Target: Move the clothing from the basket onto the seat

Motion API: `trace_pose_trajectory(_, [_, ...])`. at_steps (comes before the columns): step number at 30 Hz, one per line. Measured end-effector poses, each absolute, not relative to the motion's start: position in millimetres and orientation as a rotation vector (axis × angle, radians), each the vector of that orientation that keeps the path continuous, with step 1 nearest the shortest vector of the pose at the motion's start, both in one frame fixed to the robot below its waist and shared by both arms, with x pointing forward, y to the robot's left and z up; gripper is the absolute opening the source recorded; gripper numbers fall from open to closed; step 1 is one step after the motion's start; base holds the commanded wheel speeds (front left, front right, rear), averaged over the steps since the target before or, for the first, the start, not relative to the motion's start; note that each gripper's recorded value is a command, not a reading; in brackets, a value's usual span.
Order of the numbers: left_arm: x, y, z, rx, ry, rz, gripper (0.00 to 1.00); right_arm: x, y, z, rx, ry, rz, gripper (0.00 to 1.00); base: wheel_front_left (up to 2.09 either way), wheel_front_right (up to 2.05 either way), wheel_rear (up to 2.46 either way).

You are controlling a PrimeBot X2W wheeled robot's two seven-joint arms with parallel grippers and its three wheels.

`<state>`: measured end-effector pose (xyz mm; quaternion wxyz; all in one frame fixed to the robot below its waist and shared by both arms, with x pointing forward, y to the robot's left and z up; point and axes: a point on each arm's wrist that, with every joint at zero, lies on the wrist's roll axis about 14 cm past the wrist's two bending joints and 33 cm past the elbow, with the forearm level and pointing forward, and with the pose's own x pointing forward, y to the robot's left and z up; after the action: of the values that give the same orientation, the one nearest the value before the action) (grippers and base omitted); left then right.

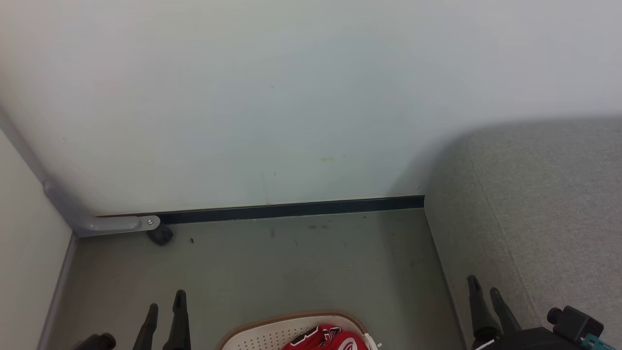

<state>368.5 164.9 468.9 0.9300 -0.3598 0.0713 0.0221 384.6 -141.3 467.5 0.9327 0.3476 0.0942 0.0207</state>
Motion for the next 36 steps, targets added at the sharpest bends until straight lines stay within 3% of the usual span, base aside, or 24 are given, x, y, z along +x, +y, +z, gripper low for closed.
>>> trace_pose_trajectory(36, [366.1, 149.8, 479.8, -0.155, 0.036, -0.034, 1.00, 378.1, -106.8, 479.0, 0.160, 0.069, 0.204, 1.00, 0.00, 0.00, 0.00])
